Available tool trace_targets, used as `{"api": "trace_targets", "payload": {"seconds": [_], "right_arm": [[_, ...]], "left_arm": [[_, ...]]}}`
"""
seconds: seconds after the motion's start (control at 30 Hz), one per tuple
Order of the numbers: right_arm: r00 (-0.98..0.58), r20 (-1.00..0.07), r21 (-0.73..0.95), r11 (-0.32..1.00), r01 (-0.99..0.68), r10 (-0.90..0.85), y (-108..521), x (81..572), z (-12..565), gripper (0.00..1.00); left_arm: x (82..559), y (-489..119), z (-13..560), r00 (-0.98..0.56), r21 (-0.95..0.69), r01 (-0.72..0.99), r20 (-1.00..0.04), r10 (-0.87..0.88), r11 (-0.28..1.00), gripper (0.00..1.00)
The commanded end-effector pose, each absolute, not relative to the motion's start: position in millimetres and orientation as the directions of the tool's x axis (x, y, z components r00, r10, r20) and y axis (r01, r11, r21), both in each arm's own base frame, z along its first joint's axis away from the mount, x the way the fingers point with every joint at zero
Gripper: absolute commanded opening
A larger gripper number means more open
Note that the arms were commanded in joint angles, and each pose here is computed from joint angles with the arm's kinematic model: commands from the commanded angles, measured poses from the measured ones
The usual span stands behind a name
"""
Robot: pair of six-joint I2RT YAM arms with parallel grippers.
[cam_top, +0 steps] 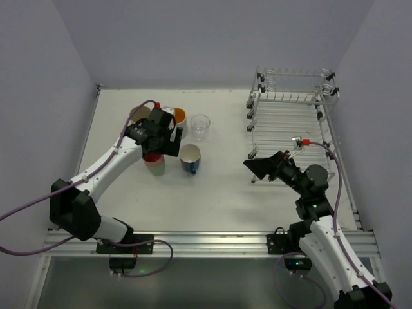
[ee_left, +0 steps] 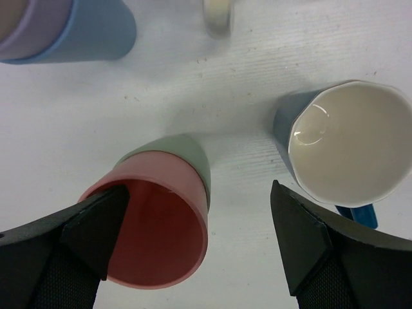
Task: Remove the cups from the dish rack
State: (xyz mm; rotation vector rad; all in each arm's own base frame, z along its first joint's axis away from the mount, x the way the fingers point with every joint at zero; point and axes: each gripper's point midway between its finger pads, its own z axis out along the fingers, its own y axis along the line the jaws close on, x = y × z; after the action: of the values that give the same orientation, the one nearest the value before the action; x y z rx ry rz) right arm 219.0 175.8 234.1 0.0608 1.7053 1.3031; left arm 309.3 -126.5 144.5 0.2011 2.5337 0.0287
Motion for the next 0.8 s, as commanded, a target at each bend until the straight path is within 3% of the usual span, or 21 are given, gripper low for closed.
{"api": "trace_targets", "payload": {"seconds": [0.0,0.2,0.43,0.63,0.77], "right_arm": [[-0.481,-0.683,0.726,0.444,-0.525,0.550,173.1,218.2,268.1,0.99],[-0.408,-0.732,0.675,0.504,-0.538,0.545,162.8,212.4,296.7,0.99],[-0.229,-0.804,0.579,0.634,-0.512,0.549,130.1,187.3,345.3,0.99],[-0.025,-0.836,0.489,0.722,-0.490,0.549,95.8,147.0,393.9,0.99],[-0.005,-0.838,0.485,0.741,-0.464,0.545,89.3,146.2,391.0,0.99]], "left_arm": [[327.1,-129.8,200.6,-0.713,0.046,0.151,-0.687,0.141,0.987,1.00],[332.6,-149.0,291.7,-0.495,-0.069,0.246,-0.867,0.064,0.967,1.00],[262.7,-133.9,424.2,-0.094,-0.146,0.407,-0.989,-0.117,0.902,1.00],[221.2,-107.1,423.5,-0.055,-0.123,0.395,-0.992,-0.110,0.911,1.00],[208.4,-95.0,405.7,-0.034,-0.120,0.373,-0.993,-0.116,0.920,1.00]]}}
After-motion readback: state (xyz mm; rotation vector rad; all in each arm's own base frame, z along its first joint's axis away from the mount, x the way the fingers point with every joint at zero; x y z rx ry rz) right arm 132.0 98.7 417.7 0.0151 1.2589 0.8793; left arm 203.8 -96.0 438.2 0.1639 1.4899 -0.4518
